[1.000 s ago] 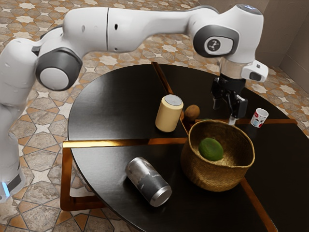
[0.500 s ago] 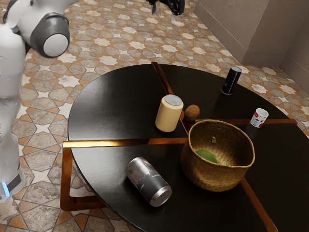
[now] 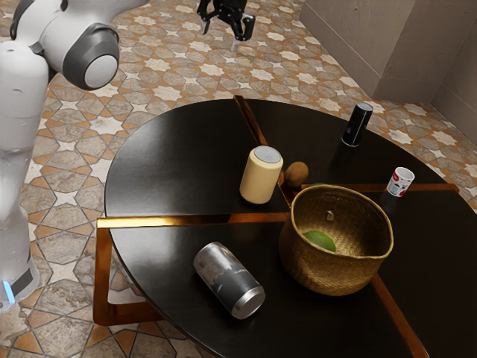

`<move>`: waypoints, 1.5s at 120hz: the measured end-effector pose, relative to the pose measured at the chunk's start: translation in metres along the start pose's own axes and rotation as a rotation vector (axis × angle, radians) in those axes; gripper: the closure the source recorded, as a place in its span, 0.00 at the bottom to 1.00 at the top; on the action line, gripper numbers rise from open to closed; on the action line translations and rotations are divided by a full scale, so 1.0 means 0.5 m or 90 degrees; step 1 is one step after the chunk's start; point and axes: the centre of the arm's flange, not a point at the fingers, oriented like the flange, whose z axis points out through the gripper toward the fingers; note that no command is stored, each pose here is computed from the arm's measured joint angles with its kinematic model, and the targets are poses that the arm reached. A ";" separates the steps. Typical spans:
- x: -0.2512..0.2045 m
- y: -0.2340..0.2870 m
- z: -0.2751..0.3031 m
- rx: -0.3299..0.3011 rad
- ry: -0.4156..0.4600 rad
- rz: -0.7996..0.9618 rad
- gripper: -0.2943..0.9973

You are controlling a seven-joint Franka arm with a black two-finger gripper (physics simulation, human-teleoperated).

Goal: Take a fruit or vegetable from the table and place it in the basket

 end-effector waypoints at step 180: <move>0.026 -0.034 0.071 -0.002 -0.049 -0.002 0.23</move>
